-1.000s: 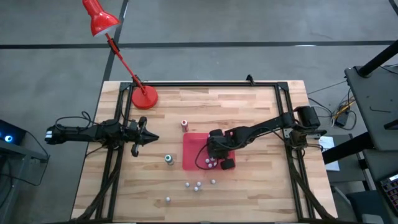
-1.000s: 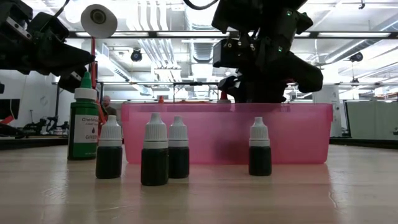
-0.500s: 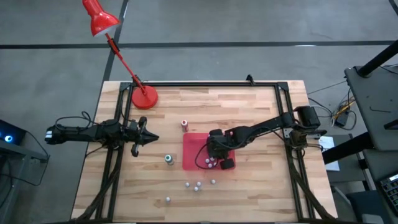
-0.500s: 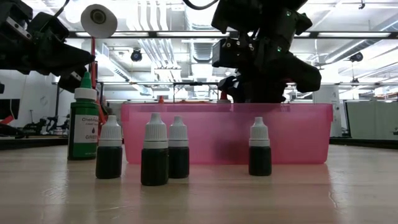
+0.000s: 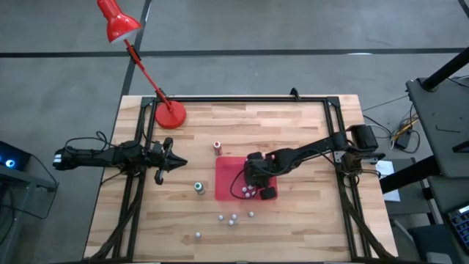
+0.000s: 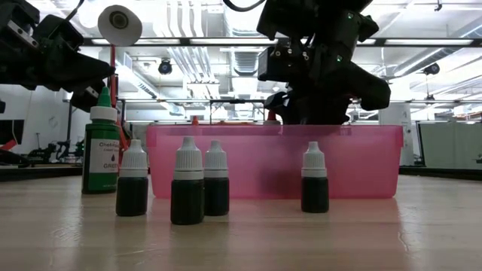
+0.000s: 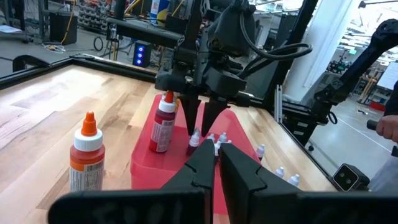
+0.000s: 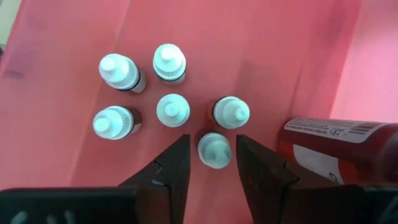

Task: Pick & Place food coloring
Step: Put the small blue food coloring bottle into the container

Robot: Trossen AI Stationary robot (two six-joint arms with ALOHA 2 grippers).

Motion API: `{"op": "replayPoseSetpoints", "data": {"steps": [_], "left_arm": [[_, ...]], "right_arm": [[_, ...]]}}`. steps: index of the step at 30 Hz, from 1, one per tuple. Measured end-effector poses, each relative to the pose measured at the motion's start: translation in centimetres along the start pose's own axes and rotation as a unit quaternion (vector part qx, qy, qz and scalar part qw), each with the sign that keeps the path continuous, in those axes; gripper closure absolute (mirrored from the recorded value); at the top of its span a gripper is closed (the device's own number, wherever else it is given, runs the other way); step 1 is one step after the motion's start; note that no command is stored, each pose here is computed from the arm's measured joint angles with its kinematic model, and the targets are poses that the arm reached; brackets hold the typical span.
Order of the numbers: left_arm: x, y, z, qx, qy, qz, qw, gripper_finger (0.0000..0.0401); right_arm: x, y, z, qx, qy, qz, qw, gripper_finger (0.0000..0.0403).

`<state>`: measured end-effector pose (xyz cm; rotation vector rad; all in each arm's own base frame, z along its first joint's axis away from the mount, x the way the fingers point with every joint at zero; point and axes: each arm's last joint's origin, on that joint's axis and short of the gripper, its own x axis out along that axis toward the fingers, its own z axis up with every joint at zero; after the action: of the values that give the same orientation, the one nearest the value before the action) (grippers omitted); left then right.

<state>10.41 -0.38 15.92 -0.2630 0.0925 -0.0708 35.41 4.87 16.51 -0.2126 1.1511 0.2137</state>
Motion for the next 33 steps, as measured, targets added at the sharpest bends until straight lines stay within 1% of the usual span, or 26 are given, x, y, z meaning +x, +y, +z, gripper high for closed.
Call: {"op": "replayPoseSetpoints", "data": {"steps": [5,11,20,26,30,33], "left_arm": [[0.0,0.0,0.0,0.0,0.0,0.0,1.0,0.0401],[0.0,0.0,0.0,0.0,0.0,0.0,1.0,0.0401],[0.0,0.0,0.0,0.0,0.0,0.0,1.0,0.0401],[0.0,0.0,0.0,0.0,0.0,0.0,1.0,0.0401],[0.0,0.0,0.0,0.0,0.0,0.0,1.0,0.0401],[0.0,0.0,0.0,0.0,0.0,0.0,1.0,0.0401]], "right_arm": [[-0.6,0.0,0.0,0.003,-0.004,0.002,1.0,0.0285],[-1.4,0.0,0.1,0.012,-0.013,-0.002,1.0,0.0278],[-3.8,0.1,0.5,0.014,-0.046,-0.008,0.999,0.0263],[-5.1,0.8,0.7,0.027,-0.063,-0.004,0.998,0.0264],[-6.0,1.5,0.8,0.028,-0.077,0.0,0.997,0.0269],[-6.9,2.5,0.9,0.018,-0.09,0.006,0.996,0.027]]}}
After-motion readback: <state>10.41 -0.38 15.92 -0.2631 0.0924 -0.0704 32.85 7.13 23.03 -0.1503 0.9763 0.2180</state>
